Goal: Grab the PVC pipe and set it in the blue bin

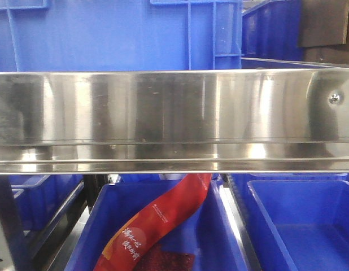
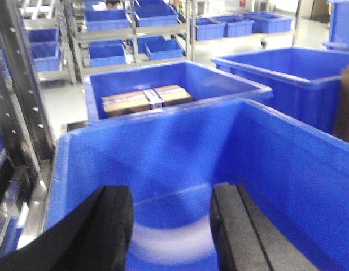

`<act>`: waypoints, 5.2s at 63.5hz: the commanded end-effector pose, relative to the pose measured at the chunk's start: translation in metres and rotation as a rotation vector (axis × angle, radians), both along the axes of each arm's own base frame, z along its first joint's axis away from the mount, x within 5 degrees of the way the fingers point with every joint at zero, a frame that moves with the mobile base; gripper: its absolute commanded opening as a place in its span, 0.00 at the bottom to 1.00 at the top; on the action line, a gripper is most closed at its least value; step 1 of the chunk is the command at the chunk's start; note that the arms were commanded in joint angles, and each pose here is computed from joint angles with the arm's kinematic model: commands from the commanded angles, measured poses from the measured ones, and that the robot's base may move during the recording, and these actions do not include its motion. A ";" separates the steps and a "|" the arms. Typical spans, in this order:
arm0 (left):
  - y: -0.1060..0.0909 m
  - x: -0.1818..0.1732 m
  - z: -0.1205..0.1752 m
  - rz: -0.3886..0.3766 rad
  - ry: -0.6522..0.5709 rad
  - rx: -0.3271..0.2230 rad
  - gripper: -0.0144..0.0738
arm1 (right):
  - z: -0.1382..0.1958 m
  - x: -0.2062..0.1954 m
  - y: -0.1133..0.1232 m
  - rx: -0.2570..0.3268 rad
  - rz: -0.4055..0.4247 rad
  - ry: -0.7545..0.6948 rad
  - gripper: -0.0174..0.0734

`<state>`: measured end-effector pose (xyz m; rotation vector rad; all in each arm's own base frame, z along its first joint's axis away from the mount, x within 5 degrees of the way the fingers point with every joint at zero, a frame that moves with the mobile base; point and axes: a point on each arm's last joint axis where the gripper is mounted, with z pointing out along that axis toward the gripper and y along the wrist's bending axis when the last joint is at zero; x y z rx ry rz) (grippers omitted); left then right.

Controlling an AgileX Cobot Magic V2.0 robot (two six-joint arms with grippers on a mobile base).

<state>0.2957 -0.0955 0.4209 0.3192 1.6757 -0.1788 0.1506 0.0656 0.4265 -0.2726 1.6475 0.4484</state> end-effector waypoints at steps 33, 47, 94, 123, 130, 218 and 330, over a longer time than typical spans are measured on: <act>0.019 -0.075 0.050 -0.018 -0.055 -0.008 0.04 | 0.022 0.068 0.048 -0.005 0.064 -0.040 0.01; 0.031 -0.109 0.052 -0.011 -0.077 0.001 0.04 | 0.021 0.091 0.066 -0.050 0.086 -0.047 0.01; 0.073 -0.232 -0.028 -0.027 -0.159 -0.090 0.04 | -0.014 0.182 0.123 -0.115 0.109 0.029 0.14; 0.079 -0.236 -0.034 0.014 -0.156 0.021 0.04 | -0.013 0.180 0.126 -0.114 0.118 0.027 0.44; 0.079 -0.236 -0.034 0.017 -0.157 0.023 0.04 | -0.001 0.169 0.121 -0.105 0.123 0.008 0.32; 0.095 -0.244 -0.035 0.242 -0.168 -0.054 0.04 | 0.022 -0.010 0.004 -0.120 0.044 -0.128 0.01; 0.089 -0.224 -0.088 0.217 -0.043 -0.068 0.04 | -0.088 -0.104 -0.049 -0.098 -0.189 -0.085 0.01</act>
